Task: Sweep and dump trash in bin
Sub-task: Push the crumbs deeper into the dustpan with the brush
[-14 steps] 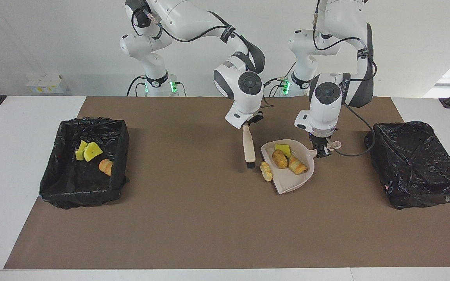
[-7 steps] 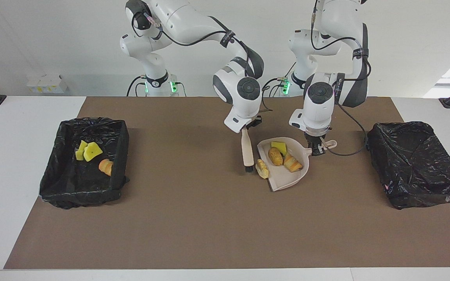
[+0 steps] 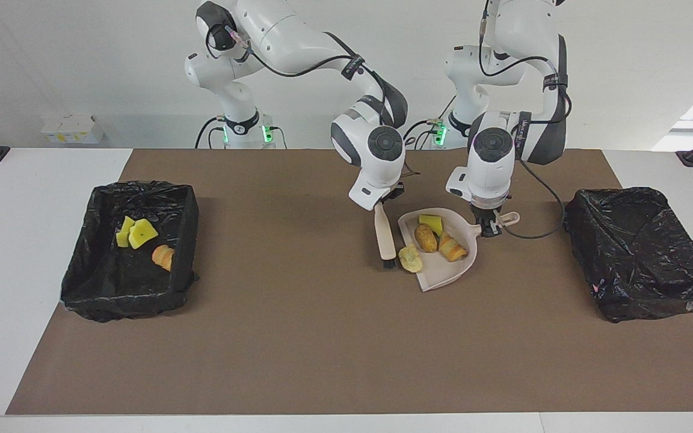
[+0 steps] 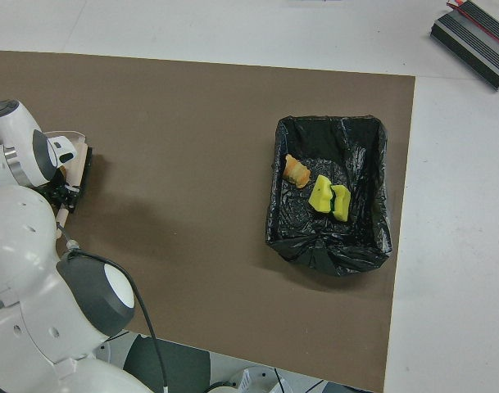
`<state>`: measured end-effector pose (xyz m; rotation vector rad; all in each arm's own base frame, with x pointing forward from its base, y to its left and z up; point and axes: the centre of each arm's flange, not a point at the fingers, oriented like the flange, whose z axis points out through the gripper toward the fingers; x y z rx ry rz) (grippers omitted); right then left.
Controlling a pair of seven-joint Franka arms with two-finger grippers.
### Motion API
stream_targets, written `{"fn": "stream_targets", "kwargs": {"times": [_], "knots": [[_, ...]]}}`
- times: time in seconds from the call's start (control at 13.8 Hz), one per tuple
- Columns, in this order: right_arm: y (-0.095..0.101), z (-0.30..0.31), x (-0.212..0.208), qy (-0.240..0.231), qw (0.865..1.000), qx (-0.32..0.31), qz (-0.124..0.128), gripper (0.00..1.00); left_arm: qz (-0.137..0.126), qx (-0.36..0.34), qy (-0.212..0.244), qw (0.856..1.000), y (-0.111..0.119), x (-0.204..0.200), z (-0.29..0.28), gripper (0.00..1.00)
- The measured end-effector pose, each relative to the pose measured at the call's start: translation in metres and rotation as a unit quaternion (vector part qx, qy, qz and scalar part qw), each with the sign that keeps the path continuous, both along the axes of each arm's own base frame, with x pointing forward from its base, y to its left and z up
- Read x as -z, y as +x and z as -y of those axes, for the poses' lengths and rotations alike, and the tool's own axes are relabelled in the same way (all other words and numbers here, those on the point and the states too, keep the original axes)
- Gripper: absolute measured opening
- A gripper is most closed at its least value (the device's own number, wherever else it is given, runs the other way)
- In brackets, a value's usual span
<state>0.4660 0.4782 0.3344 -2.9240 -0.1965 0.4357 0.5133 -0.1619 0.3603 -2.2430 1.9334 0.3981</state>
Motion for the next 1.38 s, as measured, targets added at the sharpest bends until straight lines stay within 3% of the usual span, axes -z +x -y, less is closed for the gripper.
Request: {"fn": "stream_targets", "kwargs": {"times": [0.22,0.51,0.87,1.09,1.38], "knots": [[-0.014,-0.021,-0.005,0.038,0.999,0.014,-0.014,0.26,0.000,0.000,0.000,1.000,0.000,0.000,0.000,0.32],[-0.028,-0.029,-0.014,0.034,0.999,0.012,-0.029,0.26,-0.001,0.000,0.000,1.000,-0.001,0.001,0.000,0.32],[-0.011,0.012,-0.050,0.014,0.998,0.021,-0.052,0.26,0.000,0.001,0.000,1.000,0.000,0.001,0.000,0.32],[-0.013,0.015,-0.045,0.006,0.998,0.021,-0.056,0.26,0.002,0.004,-0.002,1.000,0.001,0.000,-0.001,0.32],[0.009,0.044,0.000,-0.038,0.999,0.014,-0.003,0.26,0.006,0.006,-0.005,1.000,0.001,0.001,0.000,0.32]]}}
